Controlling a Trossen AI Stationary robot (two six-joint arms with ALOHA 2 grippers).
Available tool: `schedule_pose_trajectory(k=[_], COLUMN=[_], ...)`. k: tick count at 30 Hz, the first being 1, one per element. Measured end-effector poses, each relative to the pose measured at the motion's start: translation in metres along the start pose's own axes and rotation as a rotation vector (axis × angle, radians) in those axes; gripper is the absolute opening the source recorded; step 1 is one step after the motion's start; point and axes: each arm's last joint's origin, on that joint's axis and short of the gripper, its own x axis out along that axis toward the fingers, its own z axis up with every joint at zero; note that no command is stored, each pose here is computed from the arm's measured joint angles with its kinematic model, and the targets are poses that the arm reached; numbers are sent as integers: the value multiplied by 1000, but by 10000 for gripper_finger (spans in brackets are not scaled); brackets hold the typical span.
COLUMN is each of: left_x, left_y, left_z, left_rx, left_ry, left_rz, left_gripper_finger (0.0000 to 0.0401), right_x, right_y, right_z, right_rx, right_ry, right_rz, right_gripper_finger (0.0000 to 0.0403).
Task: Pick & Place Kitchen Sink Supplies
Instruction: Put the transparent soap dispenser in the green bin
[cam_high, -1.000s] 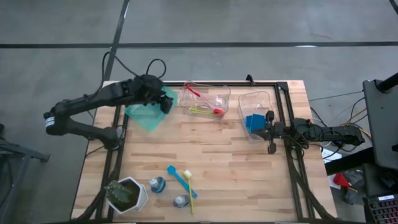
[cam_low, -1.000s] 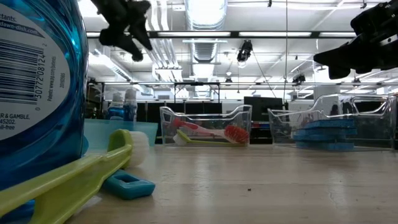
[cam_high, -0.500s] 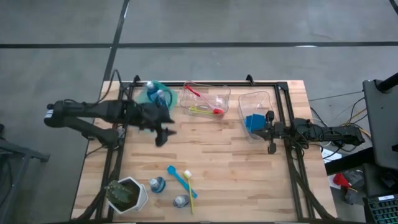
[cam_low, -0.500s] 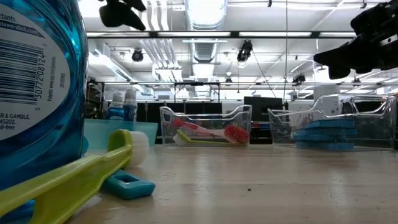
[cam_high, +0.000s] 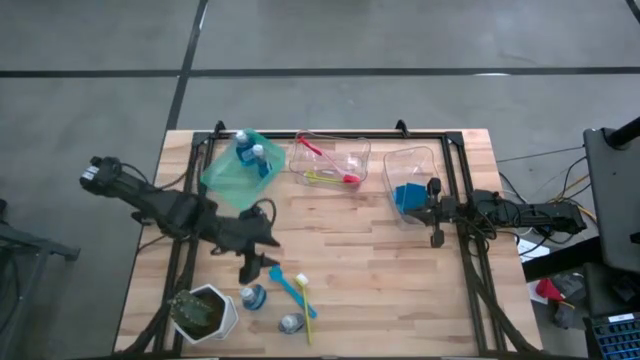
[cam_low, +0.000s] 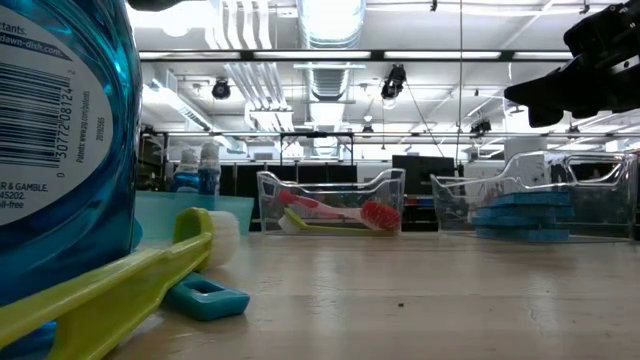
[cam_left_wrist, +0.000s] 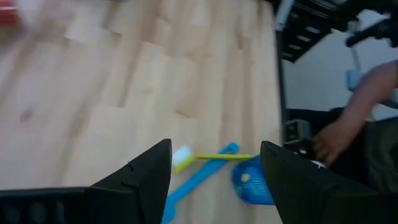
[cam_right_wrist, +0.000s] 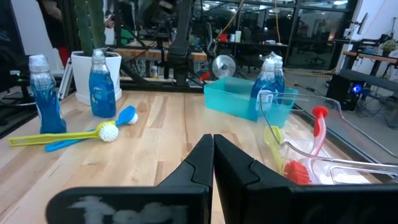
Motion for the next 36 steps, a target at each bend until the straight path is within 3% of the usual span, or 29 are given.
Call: schedule_pose_trajectory(k=[10, 16, 26, 36], left_x=[33, 40, 35, 60], left_y=[-50, -82, -127, -148], left_z=[-9, 3, 28, 15], left_rx=[6, 64, 164, 199], left_ry=[39, 12, 55, 159], left_rz=[-103, -118, 21, 97], left_gripper_finger=[236, 236, 236, 236], right_x=[0, 0, 0, 0], right_y=[0, 0, 0, 0], right_z=[0, 0, 0, 0], right_rx=[0, 0, 0, 0], right_ry=[0, 0, 0, 0], right_rz=[0, 0, 0, 0], right_gripper_finger=[9, 9, 9, 9])
